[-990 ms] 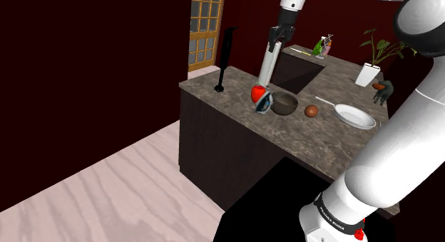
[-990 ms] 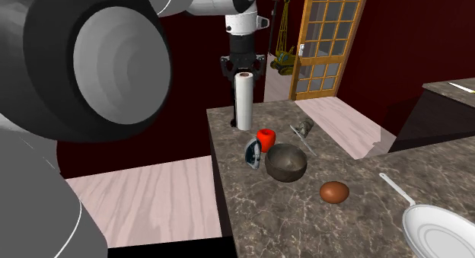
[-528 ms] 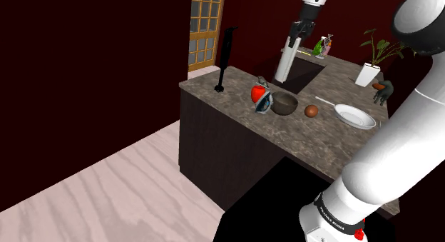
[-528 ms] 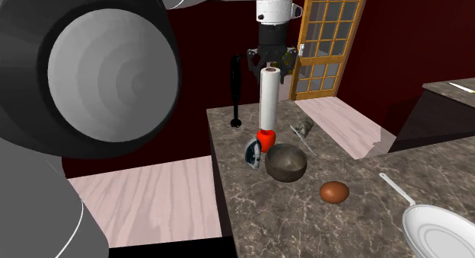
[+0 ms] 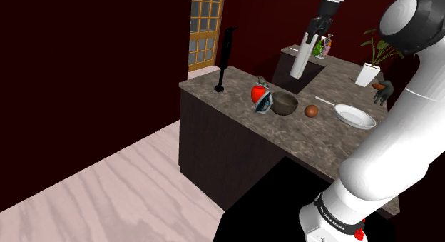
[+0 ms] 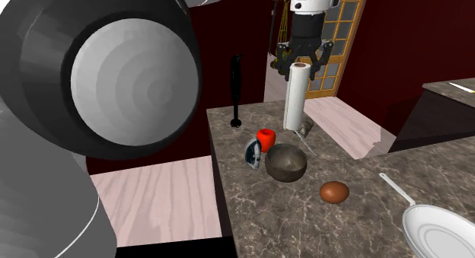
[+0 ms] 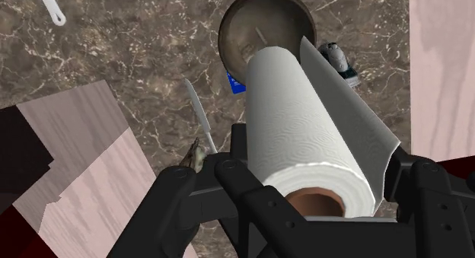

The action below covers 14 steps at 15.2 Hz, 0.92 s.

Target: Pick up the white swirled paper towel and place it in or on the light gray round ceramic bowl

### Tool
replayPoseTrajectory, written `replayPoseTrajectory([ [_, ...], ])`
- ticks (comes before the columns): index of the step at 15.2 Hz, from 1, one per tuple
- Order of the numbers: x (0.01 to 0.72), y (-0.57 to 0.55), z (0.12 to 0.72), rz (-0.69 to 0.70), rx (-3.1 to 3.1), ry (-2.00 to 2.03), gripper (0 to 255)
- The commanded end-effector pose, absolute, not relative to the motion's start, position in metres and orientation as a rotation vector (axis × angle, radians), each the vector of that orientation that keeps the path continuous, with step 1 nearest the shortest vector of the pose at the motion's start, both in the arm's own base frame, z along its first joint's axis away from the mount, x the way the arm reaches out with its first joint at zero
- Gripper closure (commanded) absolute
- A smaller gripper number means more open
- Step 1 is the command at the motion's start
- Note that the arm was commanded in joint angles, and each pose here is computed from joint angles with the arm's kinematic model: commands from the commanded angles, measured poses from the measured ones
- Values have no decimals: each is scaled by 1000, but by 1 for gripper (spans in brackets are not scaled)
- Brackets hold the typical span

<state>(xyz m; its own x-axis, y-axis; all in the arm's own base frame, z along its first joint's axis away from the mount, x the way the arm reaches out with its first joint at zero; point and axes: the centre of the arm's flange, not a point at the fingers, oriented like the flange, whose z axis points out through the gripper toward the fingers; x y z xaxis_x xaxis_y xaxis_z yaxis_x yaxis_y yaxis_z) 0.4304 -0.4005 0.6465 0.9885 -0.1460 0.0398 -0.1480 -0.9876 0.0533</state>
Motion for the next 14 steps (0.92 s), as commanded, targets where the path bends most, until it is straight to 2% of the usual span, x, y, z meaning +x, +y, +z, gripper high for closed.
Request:
replayPoseTrajectory([
  [1, 428, -403, 638, 55, 3077, -225, 255],
  [14, 428, -403, 570, 55, 3077, -225, 255],
])
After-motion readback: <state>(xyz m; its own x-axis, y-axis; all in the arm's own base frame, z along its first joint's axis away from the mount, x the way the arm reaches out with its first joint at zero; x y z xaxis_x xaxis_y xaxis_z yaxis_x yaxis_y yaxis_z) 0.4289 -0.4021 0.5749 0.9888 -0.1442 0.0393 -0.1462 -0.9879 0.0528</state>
